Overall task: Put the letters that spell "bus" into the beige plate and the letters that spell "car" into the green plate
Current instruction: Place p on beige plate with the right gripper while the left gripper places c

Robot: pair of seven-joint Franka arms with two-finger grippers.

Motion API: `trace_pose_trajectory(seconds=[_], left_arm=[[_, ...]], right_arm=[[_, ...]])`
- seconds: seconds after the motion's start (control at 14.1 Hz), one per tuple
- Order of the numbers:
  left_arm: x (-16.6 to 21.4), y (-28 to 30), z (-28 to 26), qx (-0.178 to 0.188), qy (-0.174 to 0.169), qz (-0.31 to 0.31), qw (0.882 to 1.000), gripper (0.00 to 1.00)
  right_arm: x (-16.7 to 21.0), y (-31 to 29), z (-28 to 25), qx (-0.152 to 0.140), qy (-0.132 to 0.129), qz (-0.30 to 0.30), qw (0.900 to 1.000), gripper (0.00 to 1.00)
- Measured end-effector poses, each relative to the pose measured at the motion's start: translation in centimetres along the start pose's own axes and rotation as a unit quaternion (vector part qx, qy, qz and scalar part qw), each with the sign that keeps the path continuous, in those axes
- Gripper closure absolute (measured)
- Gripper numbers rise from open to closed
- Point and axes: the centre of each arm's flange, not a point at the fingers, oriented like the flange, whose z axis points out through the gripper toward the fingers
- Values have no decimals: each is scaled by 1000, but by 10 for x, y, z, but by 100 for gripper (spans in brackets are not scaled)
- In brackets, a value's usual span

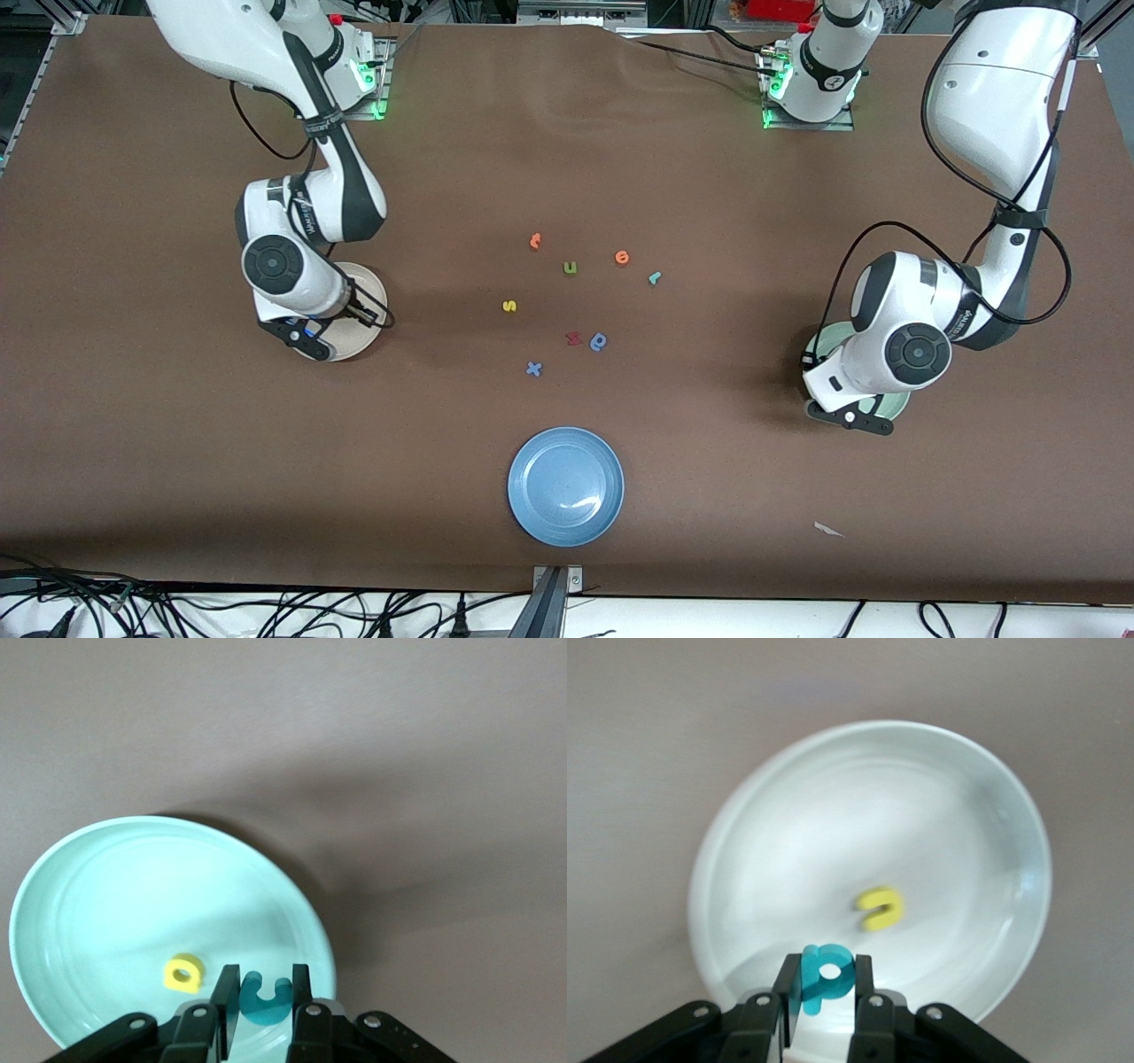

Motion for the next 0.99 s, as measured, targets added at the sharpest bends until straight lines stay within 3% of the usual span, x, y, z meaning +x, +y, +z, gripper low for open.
trace_pose_trajectory(seconds=[0.21, 0.35, 0.57, 0.71, 0.85, 0.99], left_arm=[[-13, -4, 24, -6, 21, 5, 1000, 68], [-17, -6, 24, -6, 22, 21, 1000, 50], [-17, -6, 8, -13, 34, 11, 999, 22], [-13, 30, -9, -37, 43, -15, 998, 1], [-13, 88, -20, -57, 45, -28, 997, 0], [-22, 148, -21, -70, 44, -30, 996, 0]], right_arm=[[-12, 13, 26, -9, -9, -5, 1000, 73], [-15, 13, 29, -11, -11, -7, 1000, 69], [-15, 12, 16, -1, -4, -7, 1000, 43], [-18, 5, -3, 16, 5, -10, 1000, 22], [-32, -20, -27, 38, 15, 5, 999, 2], [-55, -57, -48, 60, 22, 36, 997, 0]])
